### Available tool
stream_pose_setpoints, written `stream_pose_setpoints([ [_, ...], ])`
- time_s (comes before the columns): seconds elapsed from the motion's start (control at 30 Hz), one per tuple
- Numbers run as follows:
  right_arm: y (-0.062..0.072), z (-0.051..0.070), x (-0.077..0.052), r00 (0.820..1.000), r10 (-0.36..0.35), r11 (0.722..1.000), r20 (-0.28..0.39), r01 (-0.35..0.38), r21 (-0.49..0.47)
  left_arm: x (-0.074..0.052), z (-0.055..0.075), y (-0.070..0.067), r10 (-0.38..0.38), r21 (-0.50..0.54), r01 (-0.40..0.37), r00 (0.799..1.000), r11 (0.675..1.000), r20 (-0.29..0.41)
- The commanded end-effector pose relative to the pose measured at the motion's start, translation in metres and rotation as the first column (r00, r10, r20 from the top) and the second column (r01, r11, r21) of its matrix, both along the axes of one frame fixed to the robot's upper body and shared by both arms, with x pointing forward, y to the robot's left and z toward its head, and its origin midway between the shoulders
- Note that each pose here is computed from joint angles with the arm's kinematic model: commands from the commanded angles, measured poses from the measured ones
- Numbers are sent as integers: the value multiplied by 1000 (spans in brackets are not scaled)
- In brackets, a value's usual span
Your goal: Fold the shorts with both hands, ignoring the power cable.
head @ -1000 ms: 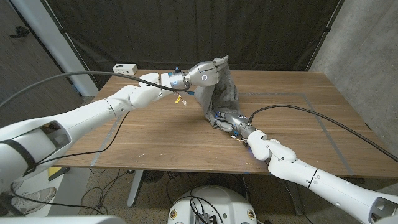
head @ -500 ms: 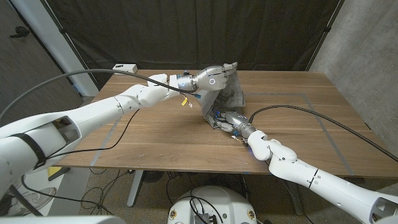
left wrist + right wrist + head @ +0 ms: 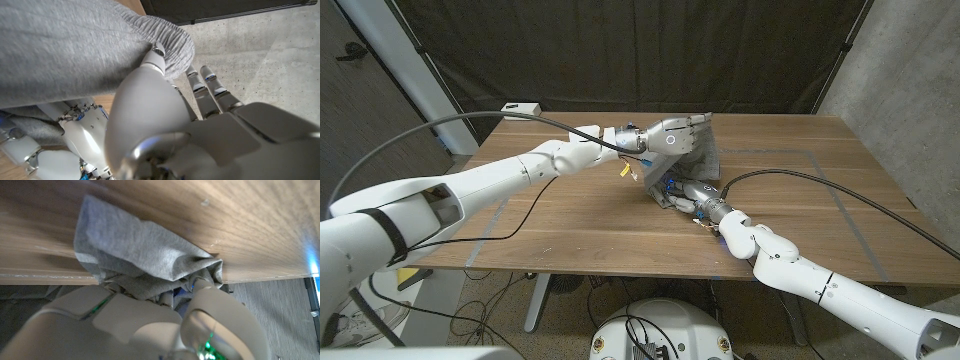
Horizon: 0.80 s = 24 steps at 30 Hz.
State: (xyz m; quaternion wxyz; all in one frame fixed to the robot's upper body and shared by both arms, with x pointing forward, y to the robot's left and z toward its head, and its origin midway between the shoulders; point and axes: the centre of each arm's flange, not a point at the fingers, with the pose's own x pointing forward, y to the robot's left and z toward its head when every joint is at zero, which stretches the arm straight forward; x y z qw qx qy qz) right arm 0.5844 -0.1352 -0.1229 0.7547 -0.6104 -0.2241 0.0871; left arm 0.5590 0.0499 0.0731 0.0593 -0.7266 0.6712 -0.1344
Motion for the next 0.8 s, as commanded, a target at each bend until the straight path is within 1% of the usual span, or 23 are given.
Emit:
stream_pose_setpoints([
  [0.03,0,8,-9,1000,2,1000,29,-1,-18,6,-16,-4,-8,-1,8,999,1000,-49],
  [0.13,0,10,-13,999,10,1000,30,-9,-21,8,-19,-5,0,-4,-1,998,1000,-59],
  [0.27,1,16,-21,999,26,999,24,-25,-41,10,-23,-7,15,-12,-16,998,1000,-68],
  [0.33,1,18,-25,999,21,999,40,-19,-44,11,-26,-9,18,-20,-19,997,1000,-72],
  [0.37,1,19,-26,999,29,999,40,-27,-44,11,-27,-9,25,-23,-26,997,999,-69],
  [0.43,1,20,-28,999,20,998,37,-18,-53,12,-28,-10,38,-34,-40,997,999,-73],
  [0.53,1,21,-30,999,18,998,33,-16,-60,12,-30,-11,58,-51,-61,996,997,-61],
  [0.6,2,21,-32,999,13,998,39,-10,-67,12,-31,-11,60,-65,-63,997,996,-51],
  [0.63,1,21,-31,999,13,998,31,-11,-64,12,-31,-11,58,-75,-62,997,995,-55],
  [0.7,2,21,-31,1000,8,998,29,-6,-69,10,-31,-11,64,-107,-69,997,992,-49],
  [0.77,4,21,-29,1000,14,997,10,-13,-77,8,-32,-11,58,-131,-62,998,989,-37],
  [0.8,5,21,-29,1000,12,996,10,-11,-84,6,-32,-11,52,-153,-57,998,987,-34],
])
